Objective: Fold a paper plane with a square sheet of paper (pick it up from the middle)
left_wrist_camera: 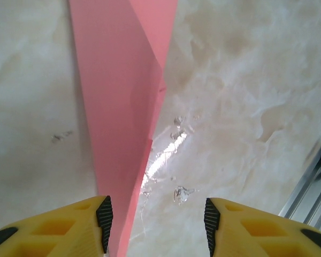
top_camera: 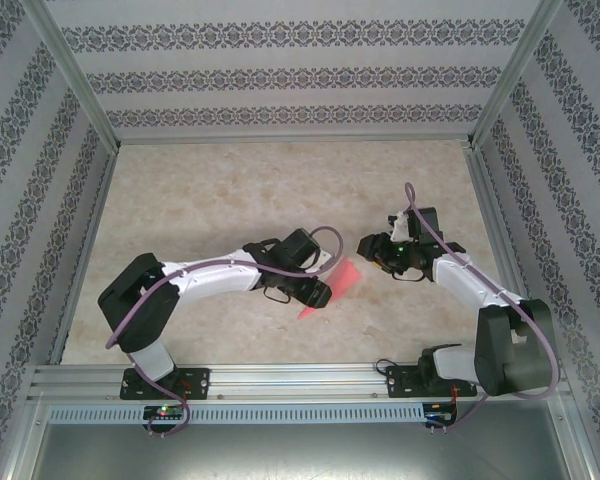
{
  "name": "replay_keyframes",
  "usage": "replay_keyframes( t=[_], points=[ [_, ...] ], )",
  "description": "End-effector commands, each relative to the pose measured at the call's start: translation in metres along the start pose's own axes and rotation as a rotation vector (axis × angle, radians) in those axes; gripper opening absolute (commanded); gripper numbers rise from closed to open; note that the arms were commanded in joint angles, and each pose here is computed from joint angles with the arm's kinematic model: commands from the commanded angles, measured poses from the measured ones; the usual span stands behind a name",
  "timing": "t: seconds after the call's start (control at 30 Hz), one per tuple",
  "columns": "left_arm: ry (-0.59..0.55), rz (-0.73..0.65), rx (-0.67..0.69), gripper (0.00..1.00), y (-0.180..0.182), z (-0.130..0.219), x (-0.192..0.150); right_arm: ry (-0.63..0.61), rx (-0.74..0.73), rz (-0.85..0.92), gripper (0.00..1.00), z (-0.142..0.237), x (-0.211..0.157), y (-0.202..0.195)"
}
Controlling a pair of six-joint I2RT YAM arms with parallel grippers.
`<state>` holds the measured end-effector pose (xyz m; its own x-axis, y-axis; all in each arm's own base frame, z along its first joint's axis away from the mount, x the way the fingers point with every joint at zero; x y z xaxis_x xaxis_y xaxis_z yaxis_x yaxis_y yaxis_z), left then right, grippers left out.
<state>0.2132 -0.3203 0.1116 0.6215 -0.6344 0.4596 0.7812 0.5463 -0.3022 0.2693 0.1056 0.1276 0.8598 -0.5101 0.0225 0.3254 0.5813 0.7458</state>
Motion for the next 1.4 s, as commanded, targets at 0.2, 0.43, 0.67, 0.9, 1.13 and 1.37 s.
replay_keyframes(
  t=[0.2,0.43,0.67,0.9,1.13,1.37],
  points=[
    [0.119,-0.025,0.193,0.5,0.021,-0.021,-0.014,0.002,-0.025,0.004,0.46,0.005,-0.012,-0.01],
    [0.097,-0.021,0.205,0.43,0.022,-0.02,-0.009,0.005,-0.022,-0.004,0.47,0.003,-0.014,-0.013],
    [0.102,-0.011,0.178,0.26,0.022,-0.024,-0.008,0.036,0.009,-0.017,0.48,-0.002,-0.024,-0.014],
    [0.073,0.01,0.139,0.13,0.022,-0.018,-0.005,0.07,0.073,-0.069,0.54,-0.007,-0.042,-0.012],
    [-0.01,0.085,-0.014,0.1,0.021,-0.011,0.0,0.089,0.073,-0.115,0.63,-0.017,-0.063,-0.008],
    [-0.083,0.15,-0.105,0.1,0.026,-0.003,0.004,0.116,0.056,-0.135,0.64,-0.032,-0.079,-0.006]
  ],
)
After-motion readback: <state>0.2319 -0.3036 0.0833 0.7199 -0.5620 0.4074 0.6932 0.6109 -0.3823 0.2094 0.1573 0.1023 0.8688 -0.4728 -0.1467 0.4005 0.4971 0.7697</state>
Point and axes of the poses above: each hand's point on the last joint's axis, 136 mm out from that joint toward the fingers, its own z axis back along the fingers, its own y axis along the line the jaws close on, x = y × z, the point moved 5 cm from there along z, back along the fingers, and after that the axes turned 13 degrees about -z, right-handed, at the moved point
